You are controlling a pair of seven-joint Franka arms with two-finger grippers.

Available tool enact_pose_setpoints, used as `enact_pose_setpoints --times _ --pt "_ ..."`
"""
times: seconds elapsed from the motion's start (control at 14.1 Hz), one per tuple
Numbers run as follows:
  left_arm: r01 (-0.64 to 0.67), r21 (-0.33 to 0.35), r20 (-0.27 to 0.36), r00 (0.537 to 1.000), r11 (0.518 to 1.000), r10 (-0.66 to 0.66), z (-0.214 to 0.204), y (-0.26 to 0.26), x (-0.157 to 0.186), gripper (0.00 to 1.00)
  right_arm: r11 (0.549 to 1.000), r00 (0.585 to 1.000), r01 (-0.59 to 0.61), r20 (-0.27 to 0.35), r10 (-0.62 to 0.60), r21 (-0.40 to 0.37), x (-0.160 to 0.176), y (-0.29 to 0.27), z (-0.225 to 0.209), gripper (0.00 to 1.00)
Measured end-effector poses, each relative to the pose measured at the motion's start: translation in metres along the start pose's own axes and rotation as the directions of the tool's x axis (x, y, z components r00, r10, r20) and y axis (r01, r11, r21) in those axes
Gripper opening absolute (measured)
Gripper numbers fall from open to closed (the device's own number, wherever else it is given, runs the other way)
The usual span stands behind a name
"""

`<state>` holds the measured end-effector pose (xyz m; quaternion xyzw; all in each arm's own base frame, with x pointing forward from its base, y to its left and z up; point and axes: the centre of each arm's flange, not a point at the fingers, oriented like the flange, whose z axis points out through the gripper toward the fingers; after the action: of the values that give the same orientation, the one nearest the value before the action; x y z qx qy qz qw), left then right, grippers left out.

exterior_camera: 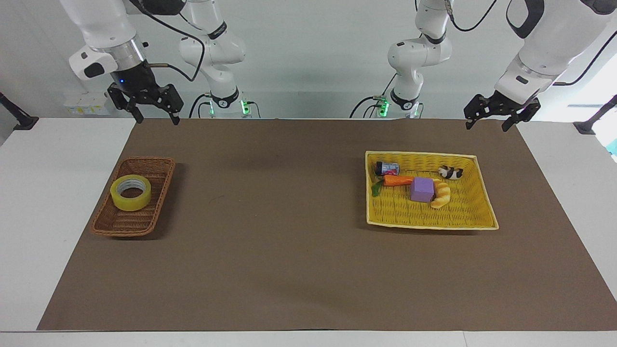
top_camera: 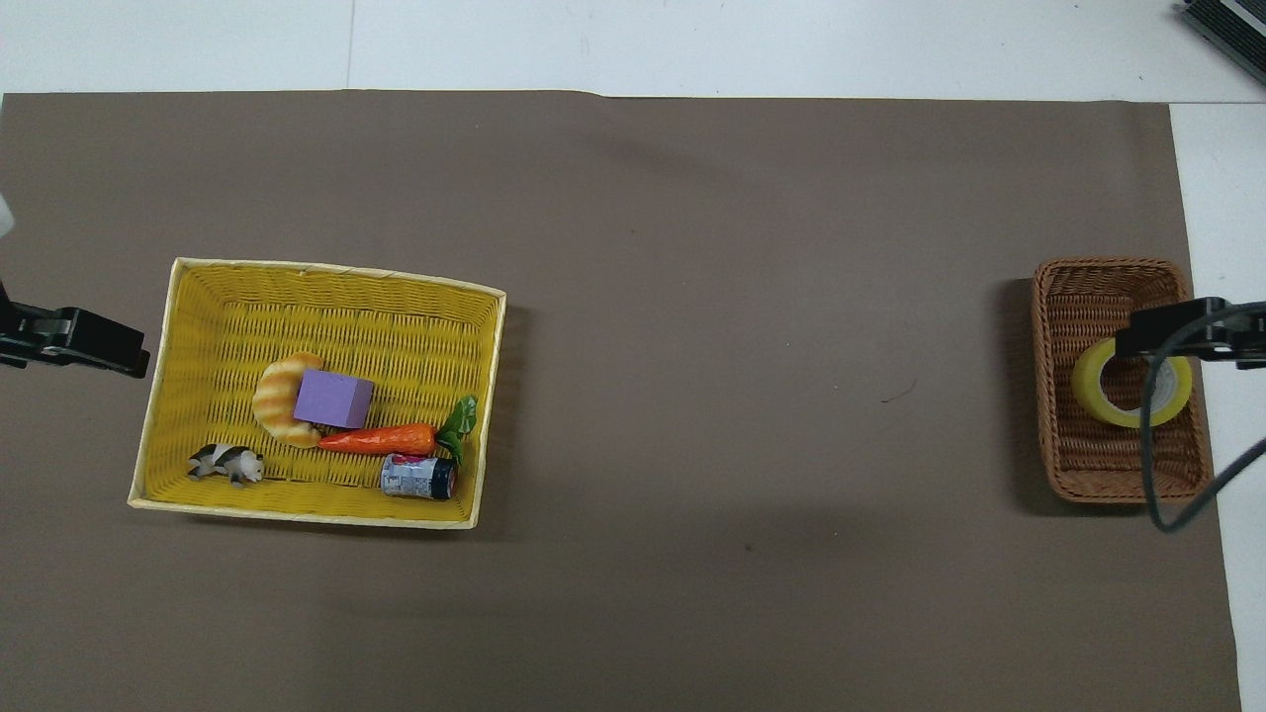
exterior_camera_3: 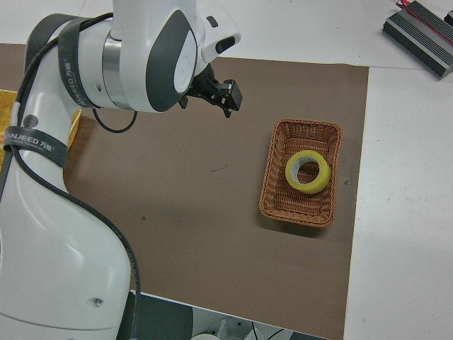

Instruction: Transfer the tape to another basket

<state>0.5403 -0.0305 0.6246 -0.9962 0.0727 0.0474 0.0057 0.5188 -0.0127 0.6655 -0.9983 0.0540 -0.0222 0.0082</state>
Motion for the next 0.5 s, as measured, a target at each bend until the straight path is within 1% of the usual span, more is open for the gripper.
enact_pose_setpoints --times 0.14,0.28,0.5 --pt "0.000 0.000 0.000 1.000 1.000 0.000 0.000 0.000 0.000 1.00 1.000 1.000 -0.005 0.001 0.005 -0.001 -0.006 -0.001 -0.010 1.00" --pt "0.000 0.000 0.000 1.000 1.000 0.000 0.000 0.000 0.000 1.00 0.999 0.999 -0.040 0.008 0.040 -0.003 -0.007 -0.009 -0.005 1.00" --pt "0.000 0.000 0.000 1.000 1.000 0.000 0.000 0.000 0.000 1.00 0.999 0.999 -0.046 0.017 0.046 -0.008 -0.010 -0.034 0.000 1.00"
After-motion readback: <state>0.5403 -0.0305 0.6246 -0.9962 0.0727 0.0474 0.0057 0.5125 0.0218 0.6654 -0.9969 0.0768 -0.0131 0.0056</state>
